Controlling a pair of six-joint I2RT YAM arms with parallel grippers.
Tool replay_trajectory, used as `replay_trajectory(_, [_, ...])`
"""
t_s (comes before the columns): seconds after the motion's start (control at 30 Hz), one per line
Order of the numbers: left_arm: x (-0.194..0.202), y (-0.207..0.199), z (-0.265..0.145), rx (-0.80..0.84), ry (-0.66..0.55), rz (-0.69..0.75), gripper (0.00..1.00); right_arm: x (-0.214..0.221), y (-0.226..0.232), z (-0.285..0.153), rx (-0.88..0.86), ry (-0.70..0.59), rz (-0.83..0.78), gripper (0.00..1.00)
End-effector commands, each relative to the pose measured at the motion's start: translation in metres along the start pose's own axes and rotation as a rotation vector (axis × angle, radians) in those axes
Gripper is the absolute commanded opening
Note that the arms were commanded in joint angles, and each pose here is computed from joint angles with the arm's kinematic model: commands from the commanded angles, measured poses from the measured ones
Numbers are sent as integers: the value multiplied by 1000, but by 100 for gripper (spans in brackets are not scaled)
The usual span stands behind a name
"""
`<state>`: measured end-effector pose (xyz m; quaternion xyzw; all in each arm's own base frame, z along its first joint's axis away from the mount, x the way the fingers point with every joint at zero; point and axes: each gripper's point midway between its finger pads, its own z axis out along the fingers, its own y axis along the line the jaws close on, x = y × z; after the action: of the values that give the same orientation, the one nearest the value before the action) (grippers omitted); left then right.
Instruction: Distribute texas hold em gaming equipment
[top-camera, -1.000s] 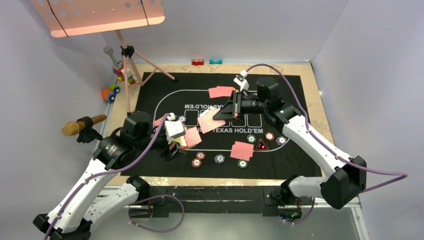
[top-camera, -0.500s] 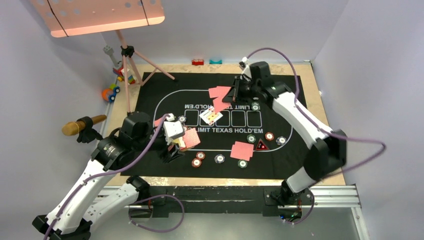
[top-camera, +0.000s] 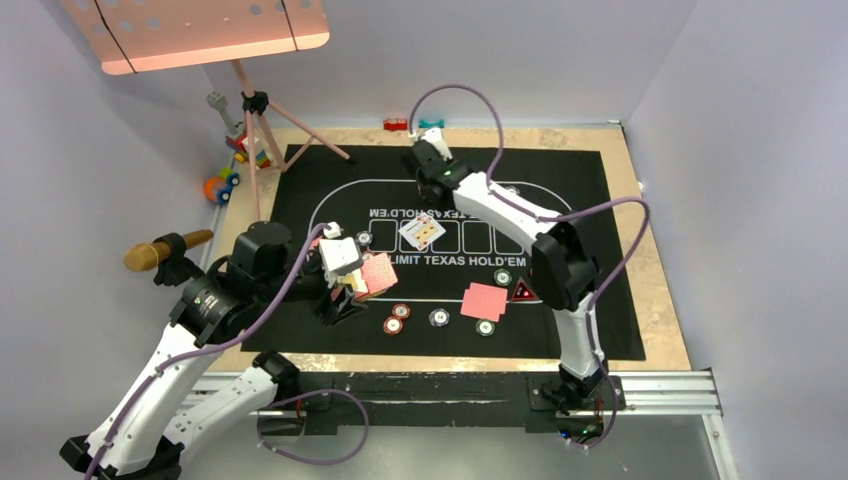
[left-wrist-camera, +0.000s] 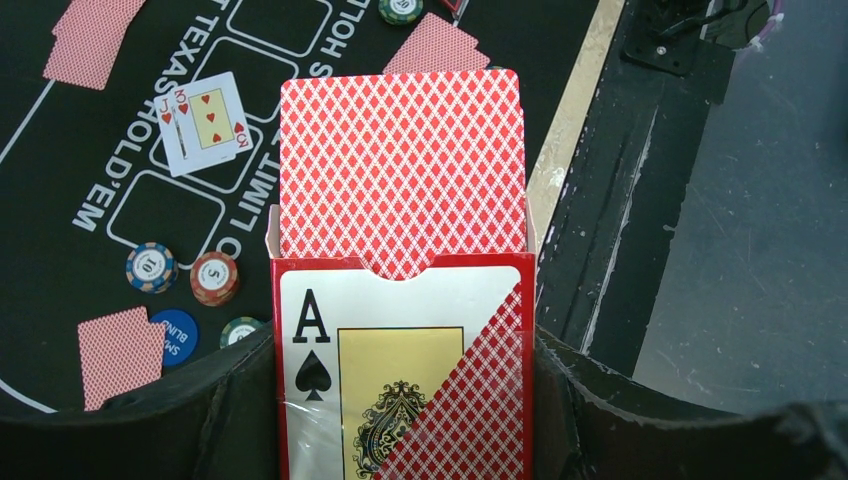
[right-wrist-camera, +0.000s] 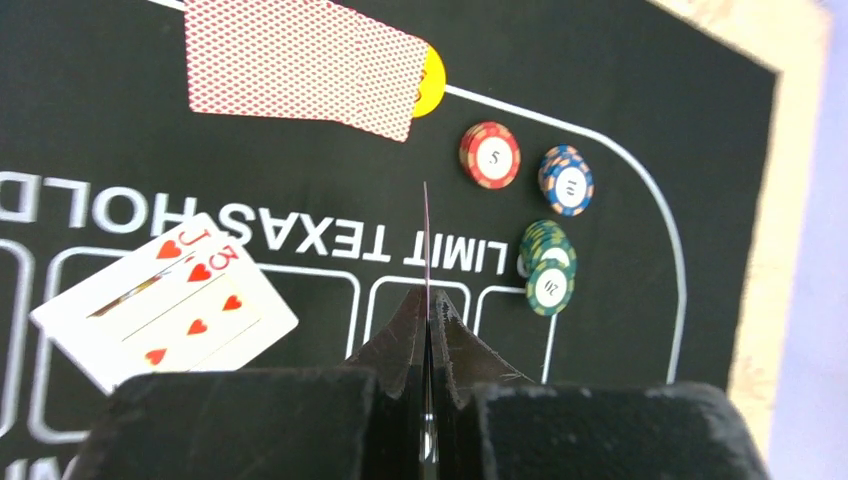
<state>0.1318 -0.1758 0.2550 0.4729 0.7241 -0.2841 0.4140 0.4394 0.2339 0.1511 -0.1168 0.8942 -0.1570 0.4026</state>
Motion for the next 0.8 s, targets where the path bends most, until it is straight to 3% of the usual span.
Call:
replay_trajectory(0.0, [-25,-3,-12,-9,-80,9,0,-3,6,7,239,-86,-209,0])
replay_trajectory(0.2, [-27,-3,-13,-9,-86,4,0,25,46,23,320,-83,-414,0])
replay_trajectory(0.5, [-26,-1,-12,-18,-88,-4,0,54,78,27,130,-38,-399,1])
replay_trajectory(0.63, [-26,0,-12,-24,-88,-7,0,71,95,22,-8,2,-333,10])
replay_trajectory(0.77, [-27,-2,-13,-12,-93,-3,0,83,106,14,-115,26,-297,28])
